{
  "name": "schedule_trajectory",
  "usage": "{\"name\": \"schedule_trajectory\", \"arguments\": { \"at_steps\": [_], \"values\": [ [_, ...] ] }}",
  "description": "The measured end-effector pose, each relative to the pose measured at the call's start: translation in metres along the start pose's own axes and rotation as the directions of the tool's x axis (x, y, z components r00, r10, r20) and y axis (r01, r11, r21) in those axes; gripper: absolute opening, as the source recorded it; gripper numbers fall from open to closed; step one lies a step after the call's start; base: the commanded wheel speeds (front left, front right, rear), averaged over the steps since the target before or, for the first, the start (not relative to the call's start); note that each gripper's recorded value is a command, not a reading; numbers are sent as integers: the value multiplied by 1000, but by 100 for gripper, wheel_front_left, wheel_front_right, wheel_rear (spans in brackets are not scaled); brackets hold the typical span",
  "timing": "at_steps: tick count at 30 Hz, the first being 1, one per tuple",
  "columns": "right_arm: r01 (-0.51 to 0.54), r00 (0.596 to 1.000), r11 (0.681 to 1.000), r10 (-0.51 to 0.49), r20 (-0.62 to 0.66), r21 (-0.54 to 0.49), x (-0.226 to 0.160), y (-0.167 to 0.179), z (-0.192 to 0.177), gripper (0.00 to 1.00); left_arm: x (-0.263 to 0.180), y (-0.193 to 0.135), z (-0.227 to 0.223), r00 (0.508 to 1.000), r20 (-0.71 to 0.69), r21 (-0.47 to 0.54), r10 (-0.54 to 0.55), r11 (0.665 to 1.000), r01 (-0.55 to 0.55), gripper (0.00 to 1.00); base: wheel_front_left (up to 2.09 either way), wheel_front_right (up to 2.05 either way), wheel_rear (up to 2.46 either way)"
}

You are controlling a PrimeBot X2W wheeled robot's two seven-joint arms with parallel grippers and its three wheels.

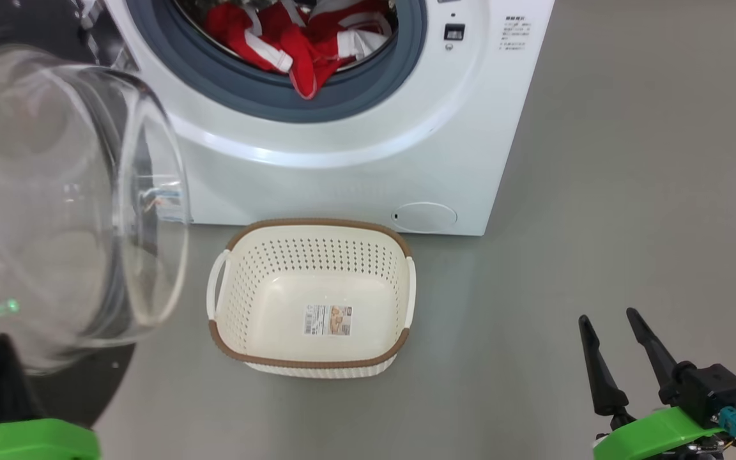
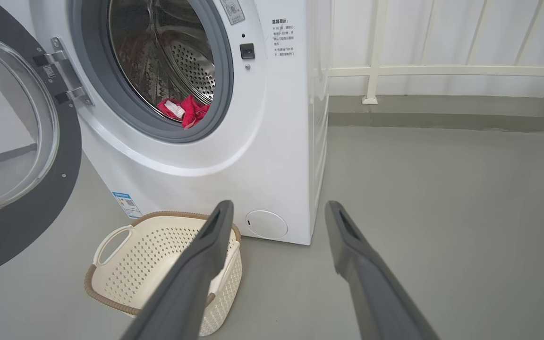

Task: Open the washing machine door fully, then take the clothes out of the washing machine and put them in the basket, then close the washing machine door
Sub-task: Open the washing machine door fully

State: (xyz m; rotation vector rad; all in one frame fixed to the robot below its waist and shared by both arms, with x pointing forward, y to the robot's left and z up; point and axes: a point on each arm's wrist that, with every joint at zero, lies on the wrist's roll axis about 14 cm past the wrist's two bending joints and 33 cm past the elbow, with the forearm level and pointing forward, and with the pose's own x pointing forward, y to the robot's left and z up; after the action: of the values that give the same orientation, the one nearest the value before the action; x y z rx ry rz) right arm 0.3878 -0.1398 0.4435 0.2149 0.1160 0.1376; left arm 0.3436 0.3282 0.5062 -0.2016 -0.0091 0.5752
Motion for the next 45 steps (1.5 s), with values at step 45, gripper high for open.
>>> {"name": "schedule_trajectory", "arguments": {
  "at_steps": [45],
  "values": [
    [-11,1000,1000,12,23,-28,13,2,10,100,-12,37,3,993,93,25,65,997,-68,11,0,0,0]
  ]
}}
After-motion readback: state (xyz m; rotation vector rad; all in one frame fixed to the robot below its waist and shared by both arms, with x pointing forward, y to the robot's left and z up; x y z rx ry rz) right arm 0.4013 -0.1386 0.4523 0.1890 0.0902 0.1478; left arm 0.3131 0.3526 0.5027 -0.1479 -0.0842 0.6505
